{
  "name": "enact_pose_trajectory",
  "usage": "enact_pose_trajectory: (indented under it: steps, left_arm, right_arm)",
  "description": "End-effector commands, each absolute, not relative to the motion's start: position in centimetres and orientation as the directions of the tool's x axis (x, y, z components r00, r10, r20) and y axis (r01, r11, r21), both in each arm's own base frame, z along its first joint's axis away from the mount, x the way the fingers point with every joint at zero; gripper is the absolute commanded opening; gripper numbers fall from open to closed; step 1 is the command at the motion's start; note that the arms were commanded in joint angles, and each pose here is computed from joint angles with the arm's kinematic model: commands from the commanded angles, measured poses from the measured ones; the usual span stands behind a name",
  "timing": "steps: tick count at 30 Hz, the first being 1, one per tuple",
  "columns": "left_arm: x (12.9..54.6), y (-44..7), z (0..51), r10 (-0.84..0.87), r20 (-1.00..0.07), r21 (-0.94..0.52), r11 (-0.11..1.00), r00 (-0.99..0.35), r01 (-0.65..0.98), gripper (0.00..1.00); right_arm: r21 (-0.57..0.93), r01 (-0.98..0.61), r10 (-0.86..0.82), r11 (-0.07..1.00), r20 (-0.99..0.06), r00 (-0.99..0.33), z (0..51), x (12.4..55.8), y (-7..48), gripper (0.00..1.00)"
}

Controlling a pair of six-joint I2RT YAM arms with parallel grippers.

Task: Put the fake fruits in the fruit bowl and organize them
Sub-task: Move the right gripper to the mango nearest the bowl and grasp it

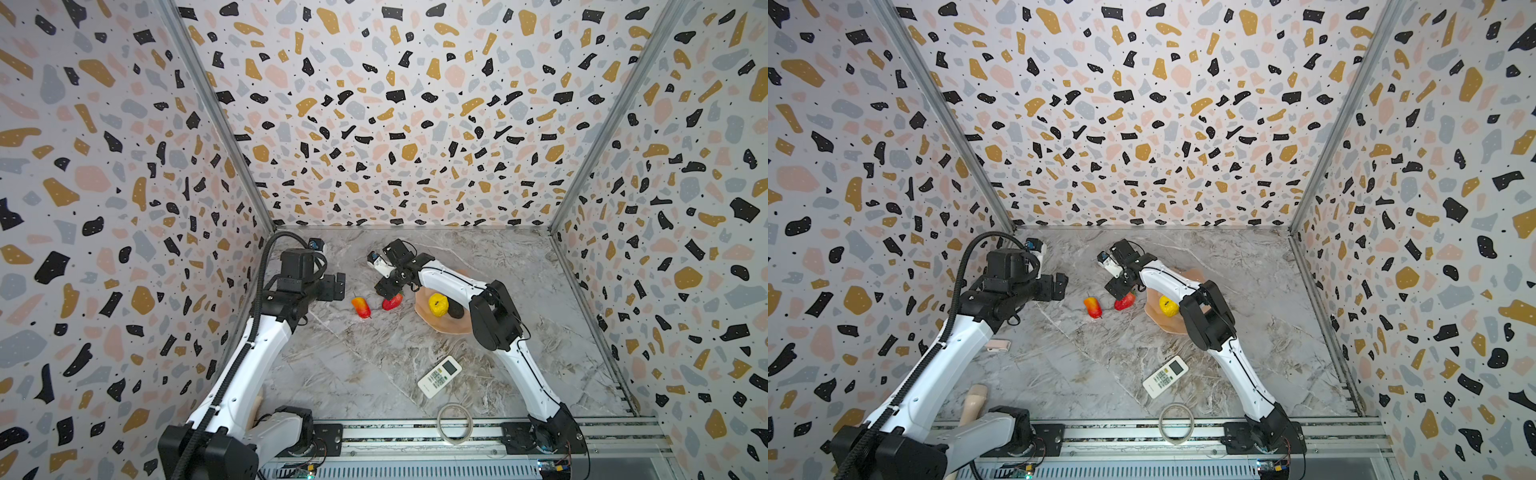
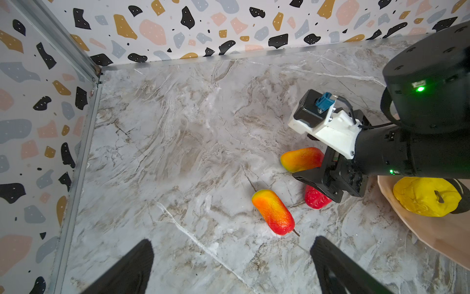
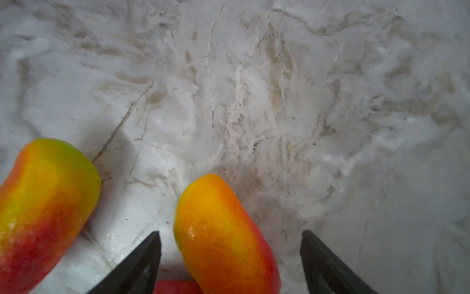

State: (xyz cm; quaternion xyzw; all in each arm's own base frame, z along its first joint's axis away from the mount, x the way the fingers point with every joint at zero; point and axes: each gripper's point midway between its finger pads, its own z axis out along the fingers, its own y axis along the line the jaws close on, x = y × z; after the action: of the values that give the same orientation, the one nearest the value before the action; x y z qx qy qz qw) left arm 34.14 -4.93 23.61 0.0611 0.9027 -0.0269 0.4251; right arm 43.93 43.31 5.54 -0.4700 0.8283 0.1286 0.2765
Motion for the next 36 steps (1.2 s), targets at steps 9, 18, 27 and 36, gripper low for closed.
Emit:
enact_pose_trajectory:
  steps: [9,18,27,36]
  left_arm:
    - [34.2,-4.8,24.1,0.075,-0.793,-0.007,0.991,-0.605,0.133,1.00]
    - [34.3,-4.8,24.1,0.076,-0.793,-0.007,0.991,-0.605,0.134,1.00]
    - [34.3,-4.8,24.0,0.077,-0.791,-0.006,0.991,-0.607,0.134,0.99]
    - [34.3,-4.8,24.1,0.076,-0.794,-0.007,0.991,-0.604,0.135,0.99]
  right_arm:
    - [-0.015,-0.857,-0.696,0.516,-0.591,-0.408,6.5,44.5,43.7,0.63]
    - [-0.034,-0.856,-0.670,0.516,-0.639,-0.378,9.9,44.8,44.2,0.36]
    - [-0.096,-0.846,-0.625,0.524,-0.719,-0.305,17.9,44.4,43.9,0.24]
    - [-0.140,-0.775,-0.570,0.616,-0.758,-0.317,24.2,43.1,37.3,0.23]
